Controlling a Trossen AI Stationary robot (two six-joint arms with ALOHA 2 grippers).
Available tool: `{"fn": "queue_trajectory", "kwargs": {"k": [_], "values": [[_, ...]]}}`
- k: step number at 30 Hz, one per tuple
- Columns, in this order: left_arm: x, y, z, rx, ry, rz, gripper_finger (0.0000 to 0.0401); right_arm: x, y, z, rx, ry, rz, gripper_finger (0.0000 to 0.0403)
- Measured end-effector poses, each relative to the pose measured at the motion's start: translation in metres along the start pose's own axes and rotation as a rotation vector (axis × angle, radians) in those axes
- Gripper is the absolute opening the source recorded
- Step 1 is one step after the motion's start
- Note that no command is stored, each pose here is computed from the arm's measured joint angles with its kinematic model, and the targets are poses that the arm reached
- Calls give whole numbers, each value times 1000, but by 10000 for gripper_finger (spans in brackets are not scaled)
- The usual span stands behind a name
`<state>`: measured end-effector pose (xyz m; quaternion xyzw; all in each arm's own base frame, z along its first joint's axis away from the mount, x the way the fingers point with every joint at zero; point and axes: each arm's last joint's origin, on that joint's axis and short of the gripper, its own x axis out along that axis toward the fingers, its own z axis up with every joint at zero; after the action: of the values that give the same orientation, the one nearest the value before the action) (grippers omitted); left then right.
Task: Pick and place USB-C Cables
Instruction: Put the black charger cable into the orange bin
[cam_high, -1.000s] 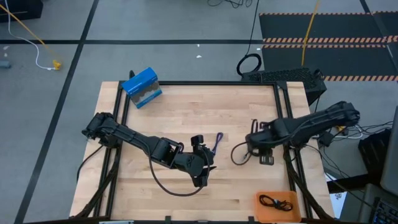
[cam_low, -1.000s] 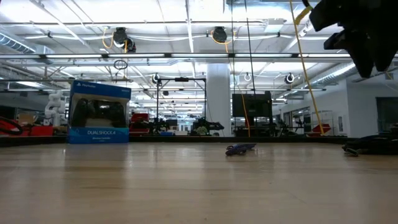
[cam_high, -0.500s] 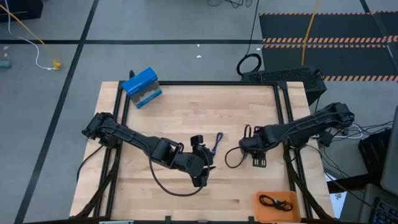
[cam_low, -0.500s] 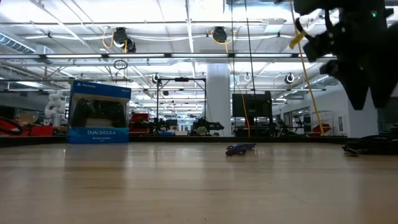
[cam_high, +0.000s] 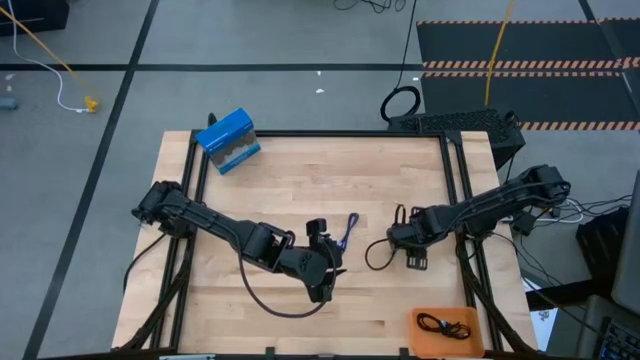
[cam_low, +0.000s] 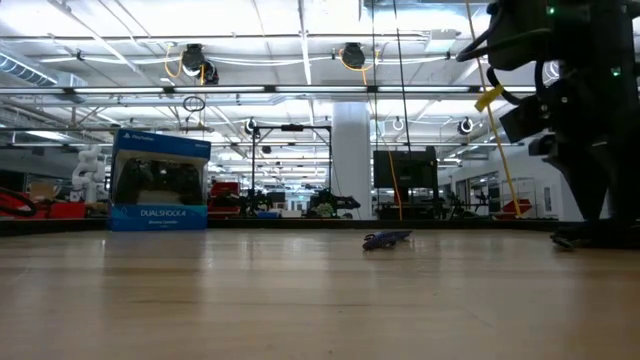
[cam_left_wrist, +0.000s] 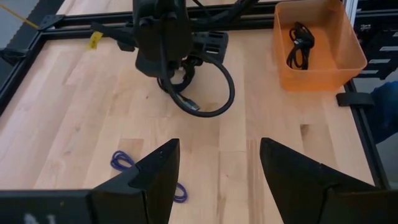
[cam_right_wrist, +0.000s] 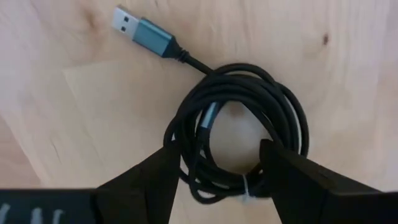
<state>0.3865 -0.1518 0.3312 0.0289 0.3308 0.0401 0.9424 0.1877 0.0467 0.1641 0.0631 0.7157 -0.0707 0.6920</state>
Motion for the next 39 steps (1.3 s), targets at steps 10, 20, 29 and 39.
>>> {"fn": "queue_trajectory", "kwargs": {"k": [10, 20, 29, 39], "values": [[0, 0, 0, 2, 0, 1, 225, 7, 0, -2, 41, -8, 22, 213], [1, 2, 0, 7, 0, 4, 225, -3, 11, -3, 65, -29, 75, 212], [1, 3, 1, 6, 0, 7, 225, -3, 17, -7, 49, -26, 75, 212], [1, 3, 1, 7, 1, 7, 225, -17, 17, -9, 47, -73, 136, 212]]}}
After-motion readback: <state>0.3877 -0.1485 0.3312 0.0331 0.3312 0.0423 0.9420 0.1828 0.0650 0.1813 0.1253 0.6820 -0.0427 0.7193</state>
